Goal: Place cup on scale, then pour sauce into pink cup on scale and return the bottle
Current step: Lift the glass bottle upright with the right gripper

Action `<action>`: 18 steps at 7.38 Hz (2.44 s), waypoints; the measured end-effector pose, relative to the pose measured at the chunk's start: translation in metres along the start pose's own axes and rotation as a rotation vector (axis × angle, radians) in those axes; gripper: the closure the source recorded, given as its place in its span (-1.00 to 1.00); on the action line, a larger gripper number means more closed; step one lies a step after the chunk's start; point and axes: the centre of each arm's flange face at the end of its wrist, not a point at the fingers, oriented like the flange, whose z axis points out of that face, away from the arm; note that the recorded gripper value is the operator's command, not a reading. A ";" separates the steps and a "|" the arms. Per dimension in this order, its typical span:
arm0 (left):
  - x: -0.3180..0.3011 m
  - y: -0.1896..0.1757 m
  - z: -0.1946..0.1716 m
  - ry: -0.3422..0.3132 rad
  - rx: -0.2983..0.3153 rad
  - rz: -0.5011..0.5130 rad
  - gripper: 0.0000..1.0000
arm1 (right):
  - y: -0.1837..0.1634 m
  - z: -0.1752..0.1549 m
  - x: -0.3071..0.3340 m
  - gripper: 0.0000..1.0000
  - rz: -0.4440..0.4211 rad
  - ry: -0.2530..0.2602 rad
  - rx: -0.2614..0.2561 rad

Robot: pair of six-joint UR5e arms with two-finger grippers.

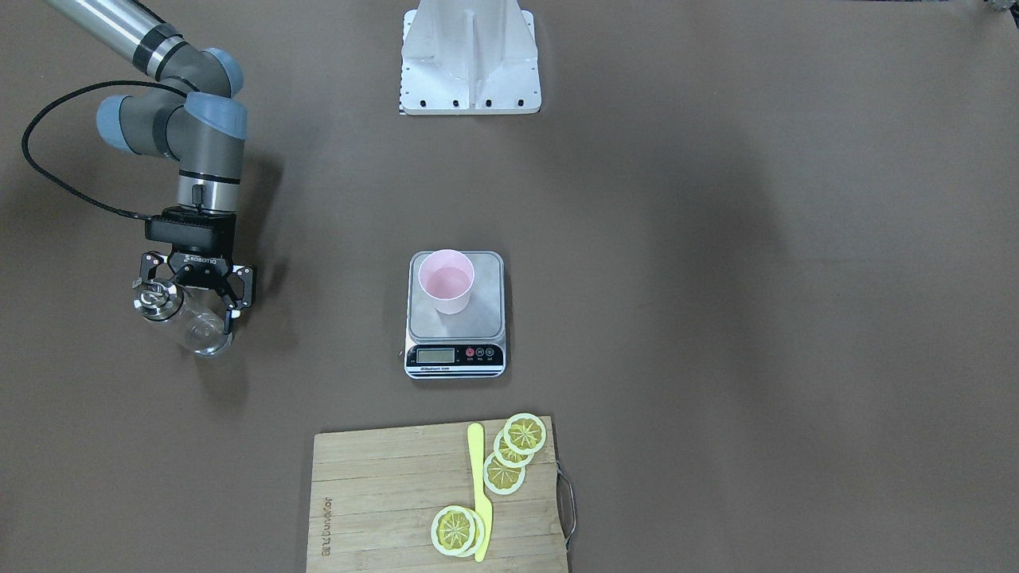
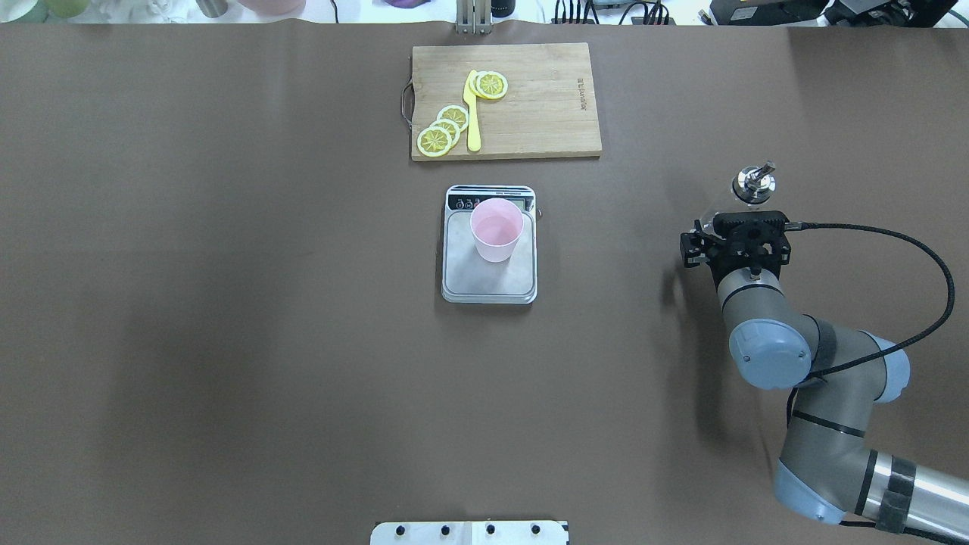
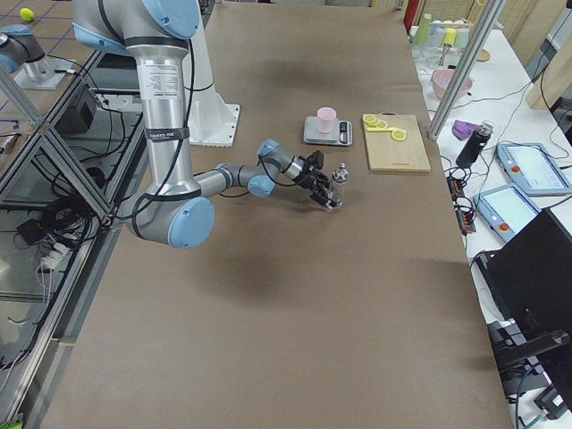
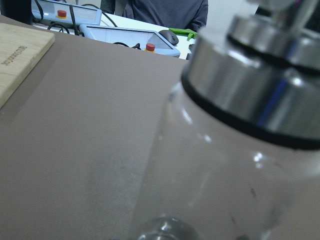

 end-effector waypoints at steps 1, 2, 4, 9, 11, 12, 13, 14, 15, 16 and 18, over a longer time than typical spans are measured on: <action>0.000 0.000 0.000 0.000 0.000 0.000 -0.97 | 0.001 0.001 0.000 0.02 -0.001 0.001 -0.001; 0.000 0.000 0.001 0.000 -0.001 0.001 -0.97 | 0.001 0.001 -0.001 0.31 -0.001 0.001 -0.001; -0.001 0.001 0.001 0.000 -0.002 0.002 -0.97 | 0.001 0.001 -0.002 0.79 0.002 -0.001 -0.001; -0.001 0.001 0.002 0.001 -0.004 -0.001 -0.97 | -0.015 -0.010 -0.008 1.00 0.057 -0.063 0.030; -0.002 0.002 0.003 0.001 -0.006 -0.004 -0.97 | -0.022 -0.013 -0.007 1.00 0.030 -0.083 0.039; -0.003 0.003 0.003 0.003 -0.007 -0.013 -0.97 | -0.024 -0.013 -0.008 1.00 0.018 -0.086 0.042; -0.005 0.007 0.006 0.007 -0.013 -0.036 -0.97 | -0.028 -0.015 -0.009 1.00 0.017 -0.090 0.049; -0.011 0.017 0.010 0.030 -0.017 -0.070 -0.97 | -0.032 -0.018 -0.011 1.00 0.020 -0.095 0.055; -0.019 0.032 0.013 0.071 -0.015 -0.105 -0.97 | -0.036 -0.020 -0.012 1.00 0.014 -0.096 0.058; -0.028 0.050 0.013 0.102 -0.010 -0.135 -0.97 | -0.038 -0.021 -0.012 1.00 -0.008 -0.094 0.061; -0.035 0.077 0.014 0.121 -0.007 -0.164 -0.97 | -0.045 -0.019 -0.009 1.00 -0.089 -0.069 0.062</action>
